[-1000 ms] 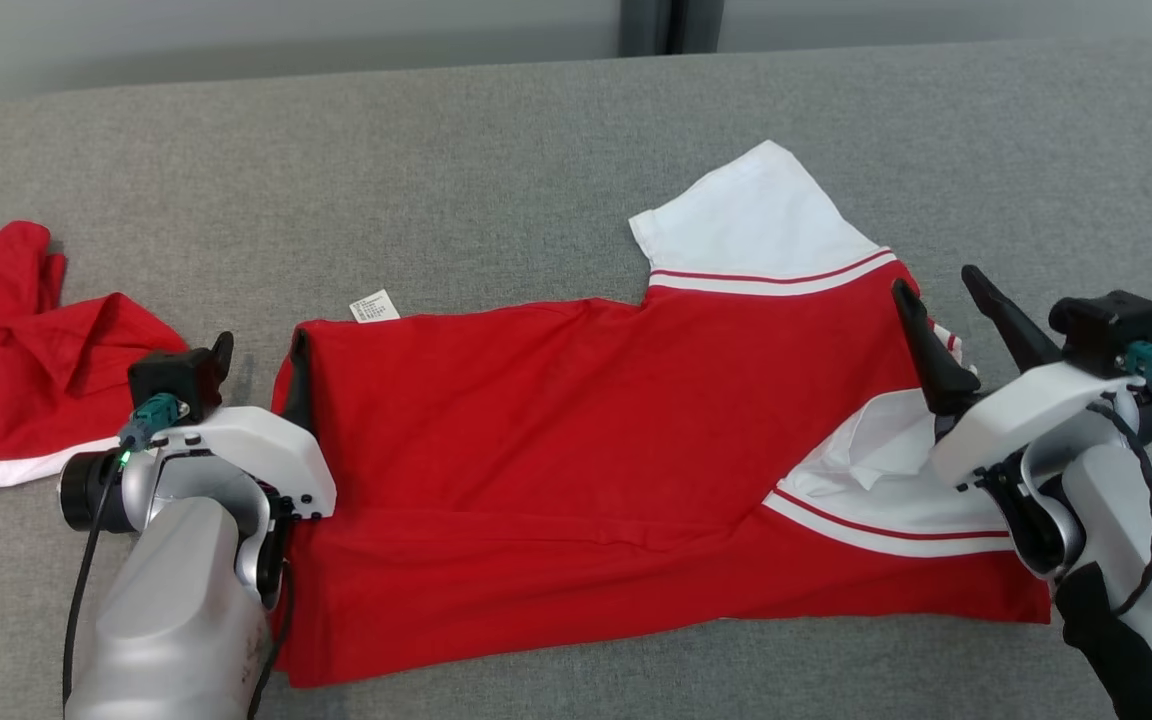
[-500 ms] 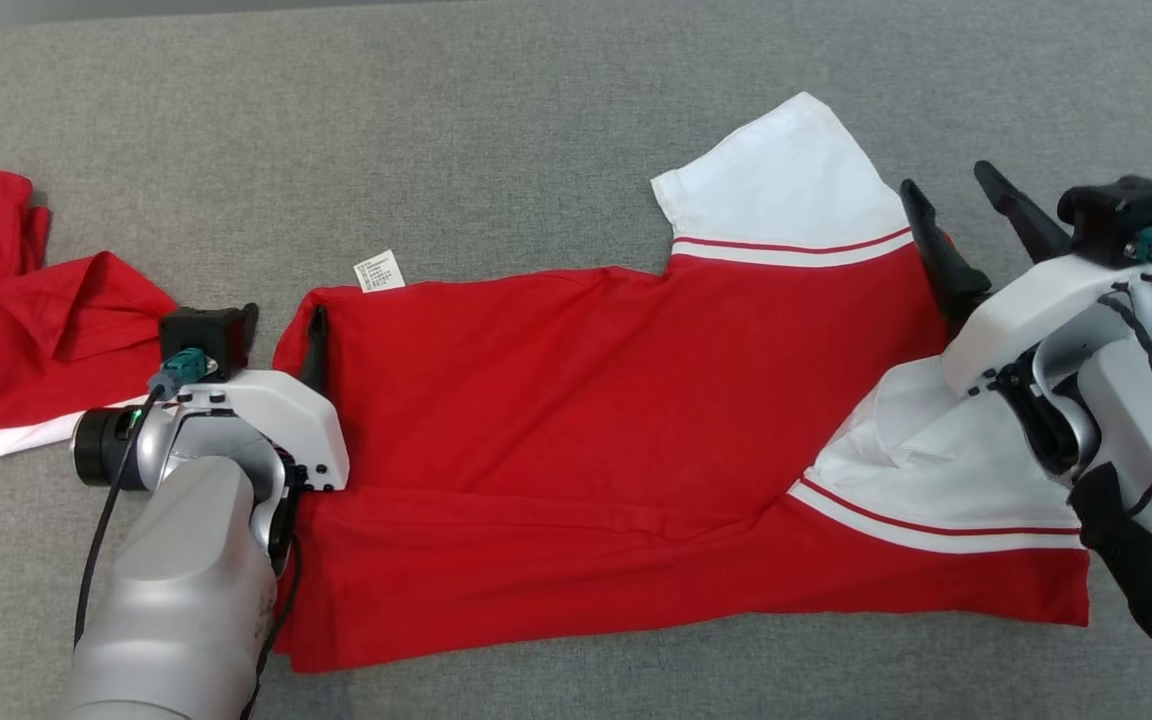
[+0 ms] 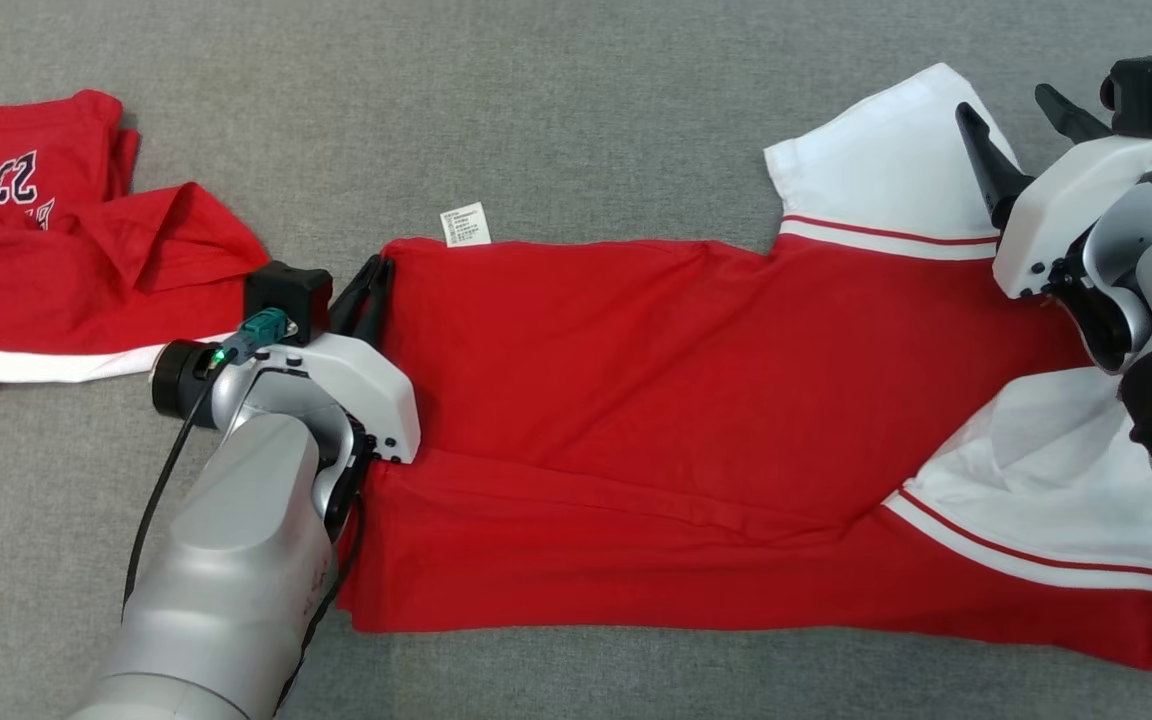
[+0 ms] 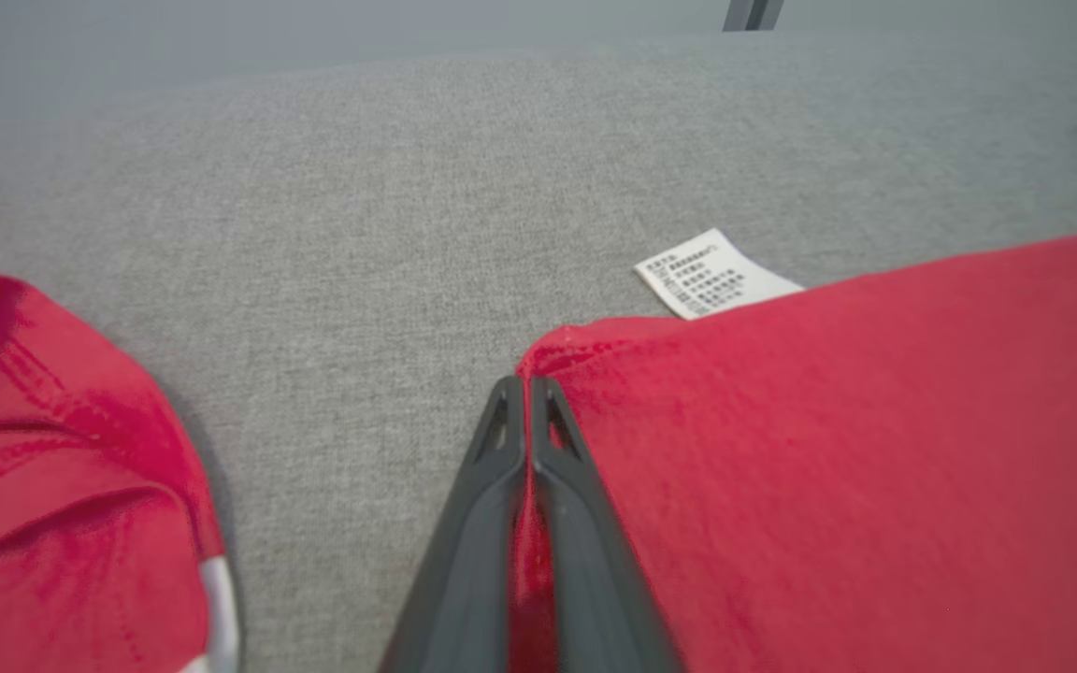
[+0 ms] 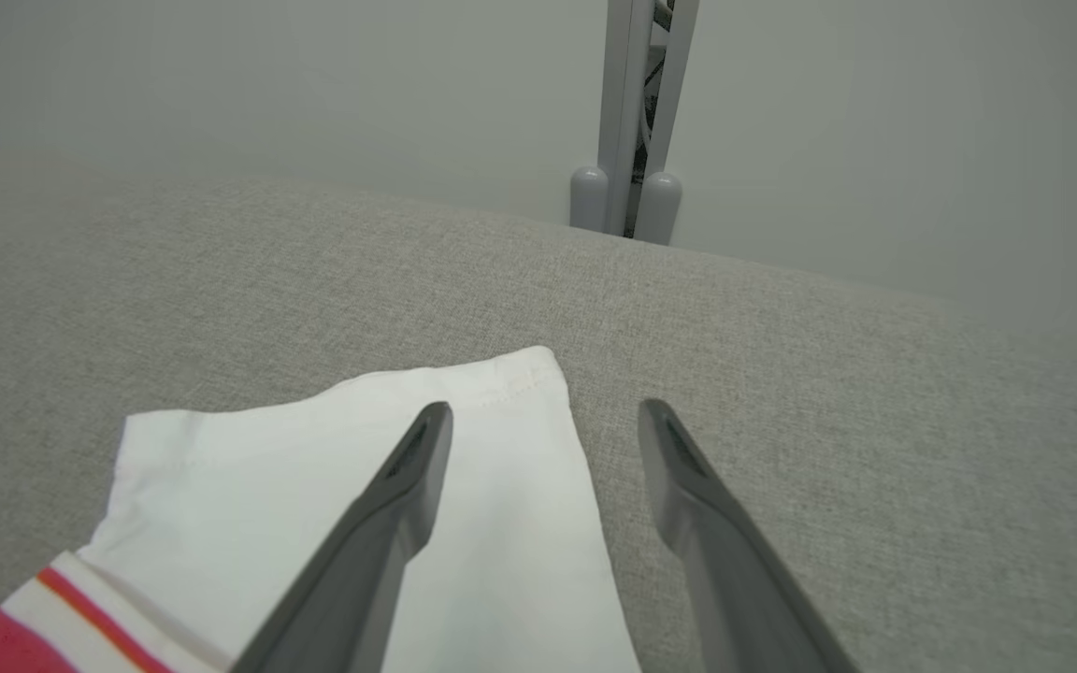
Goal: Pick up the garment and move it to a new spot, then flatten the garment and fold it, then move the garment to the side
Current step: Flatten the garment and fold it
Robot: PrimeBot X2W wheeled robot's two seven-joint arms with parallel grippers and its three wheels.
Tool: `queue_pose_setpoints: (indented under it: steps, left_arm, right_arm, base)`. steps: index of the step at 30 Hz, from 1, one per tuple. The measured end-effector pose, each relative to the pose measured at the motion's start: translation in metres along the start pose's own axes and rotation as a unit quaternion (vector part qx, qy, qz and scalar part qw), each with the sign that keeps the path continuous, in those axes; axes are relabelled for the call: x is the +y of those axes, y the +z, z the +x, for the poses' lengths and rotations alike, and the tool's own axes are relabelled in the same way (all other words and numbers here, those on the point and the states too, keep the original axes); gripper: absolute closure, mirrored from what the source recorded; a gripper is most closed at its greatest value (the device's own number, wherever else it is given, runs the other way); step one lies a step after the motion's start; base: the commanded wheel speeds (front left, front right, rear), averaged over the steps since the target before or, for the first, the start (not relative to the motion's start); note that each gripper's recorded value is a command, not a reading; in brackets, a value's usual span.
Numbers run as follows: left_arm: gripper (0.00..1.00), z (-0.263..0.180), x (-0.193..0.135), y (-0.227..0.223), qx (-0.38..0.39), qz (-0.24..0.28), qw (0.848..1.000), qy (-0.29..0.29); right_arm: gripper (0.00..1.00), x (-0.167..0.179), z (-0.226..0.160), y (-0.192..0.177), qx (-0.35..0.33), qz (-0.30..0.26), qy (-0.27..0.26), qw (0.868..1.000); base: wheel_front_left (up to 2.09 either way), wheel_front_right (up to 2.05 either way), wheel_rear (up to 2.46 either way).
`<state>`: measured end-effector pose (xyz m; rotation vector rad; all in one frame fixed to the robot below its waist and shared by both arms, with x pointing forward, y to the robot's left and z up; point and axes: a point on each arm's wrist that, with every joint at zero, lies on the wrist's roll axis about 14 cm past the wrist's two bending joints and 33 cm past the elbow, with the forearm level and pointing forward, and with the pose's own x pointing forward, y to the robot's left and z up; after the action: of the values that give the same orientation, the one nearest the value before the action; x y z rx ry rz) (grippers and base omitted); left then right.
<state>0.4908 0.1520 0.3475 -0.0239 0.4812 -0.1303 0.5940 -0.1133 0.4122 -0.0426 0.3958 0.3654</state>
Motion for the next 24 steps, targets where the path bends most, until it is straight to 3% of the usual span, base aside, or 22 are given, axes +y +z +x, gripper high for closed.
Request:
queue_pose_setpoints:
  steps: [13, 14, 15, 16, 20, 24]
  left_arm:
    - [1.0, -0.001, -0.003, 0.011, -0.028, -0.004, 1.0, -0.002]
    - [1.0, -0.002, -0.002, 0.011, -0.029, -0.004, 1.0, 0.001]
    - [1.0, -0.002, -0.001, 0.012, -0.032, -0.004, 0.999, 0.004]
    - [1.0, -0.002, 0.0, 0.015, -0.035, -0.004, 0.999, 0.007]
    - [1.0, -0.003, 0.0, 0.021, -0.045, -0.008, 0.999, 0.012]
    - [1.0, -0.002, 0.005, 0.05, -0.087, -0.014, 0.996, 0.029]
  right_arm:
    - [0.0, 0.008, 0.044, -0.032, 0.087, 0.0, 0.002, 0.996]
    - [0.09, 0.009, 0.047, -0.031, 0.088, 0.001, 0.002, 0.996]
    - [0.62, 0.011, 0.049, -0.031, 0.088, 0.001, 0.005, 0.996]
    - [1.0, 0.013, 0.051, -0.03, 0.085, -0.001, 0.007, 0.996]
    - [1.0, 0.018, 0.052, -0.027, 0.075, 0.0, 0.011, 0.997]
    - [1.0, -0.003, 0.047, -0.002, 0.017, -0.004, -0.013, 1.0]
  base:
    - [0.0, 0.0, 0.0]
    - [0.0, 0.0, 0.0]
    - [0.0, 0.0, 0.0]
    - [0.0, 0.0, 0.0]
    - [0.0, 0.0, 0.0]
    - [0.0, 0.0, 0.0]
